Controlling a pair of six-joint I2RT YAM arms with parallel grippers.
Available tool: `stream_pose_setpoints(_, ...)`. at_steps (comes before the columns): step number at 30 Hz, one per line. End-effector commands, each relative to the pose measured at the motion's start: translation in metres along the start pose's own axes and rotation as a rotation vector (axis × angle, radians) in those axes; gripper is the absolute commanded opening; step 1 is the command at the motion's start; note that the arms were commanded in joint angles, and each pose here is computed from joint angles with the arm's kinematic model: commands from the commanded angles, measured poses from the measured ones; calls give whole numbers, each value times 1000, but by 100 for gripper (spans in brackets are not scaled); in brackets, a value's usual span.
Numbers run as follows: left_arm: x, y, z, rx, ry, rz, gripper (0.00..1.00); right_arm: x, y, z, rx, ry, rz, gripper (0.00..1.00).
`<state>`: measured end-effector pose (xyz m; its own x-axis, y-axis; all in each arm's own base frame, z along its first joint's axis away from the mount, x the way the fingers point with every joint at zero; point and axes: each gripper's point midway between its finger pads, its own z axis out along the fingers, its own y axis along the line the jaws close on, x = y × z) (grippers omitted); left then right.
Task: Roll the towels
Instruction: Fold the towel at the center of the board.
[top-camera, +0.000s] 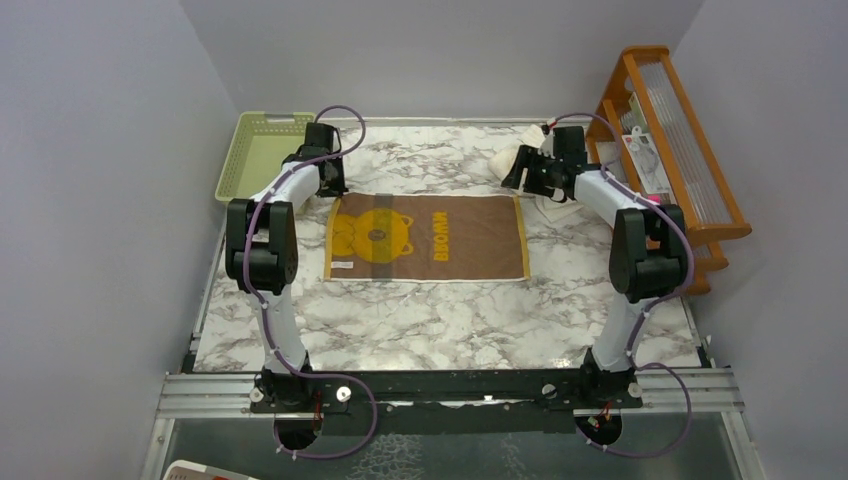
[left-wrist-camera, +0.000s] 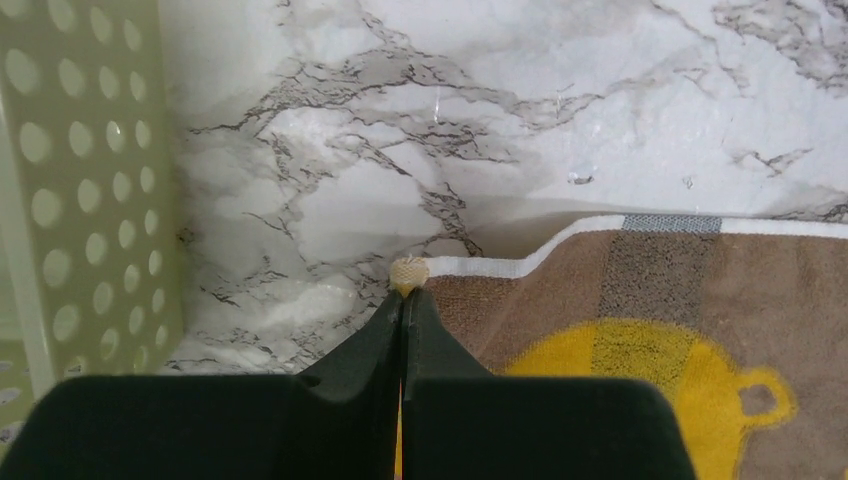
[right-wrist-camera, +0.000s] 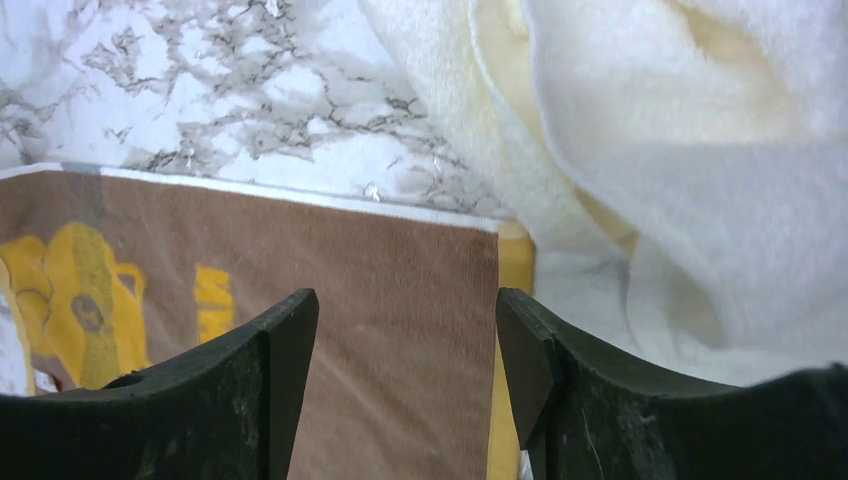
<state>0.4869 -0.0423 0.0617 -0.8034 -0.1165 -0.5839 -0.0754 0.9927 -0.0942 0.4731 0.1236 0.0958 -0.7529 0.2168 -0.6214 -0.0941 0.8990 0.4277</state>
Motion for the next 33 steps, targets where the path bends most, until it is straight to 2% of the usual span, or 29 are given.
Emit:
stream_pose_setpoints(1,-5,-7,-13,43,27,54,0,-14,-2,19,20,-11,-48,66)
stream_pose_setpoints(13,11,0,-27,27,76,109,0,-7,-13,51,25,65,-71,64)
stream_pose_setpoints(23,24,3,-30,24,112,118,0,17,-22,51,63,113,-71,62)
stream_pose_setpoints(33,25,3,-27,24,121,118,0,47,-42,52,198,158,-124,59)
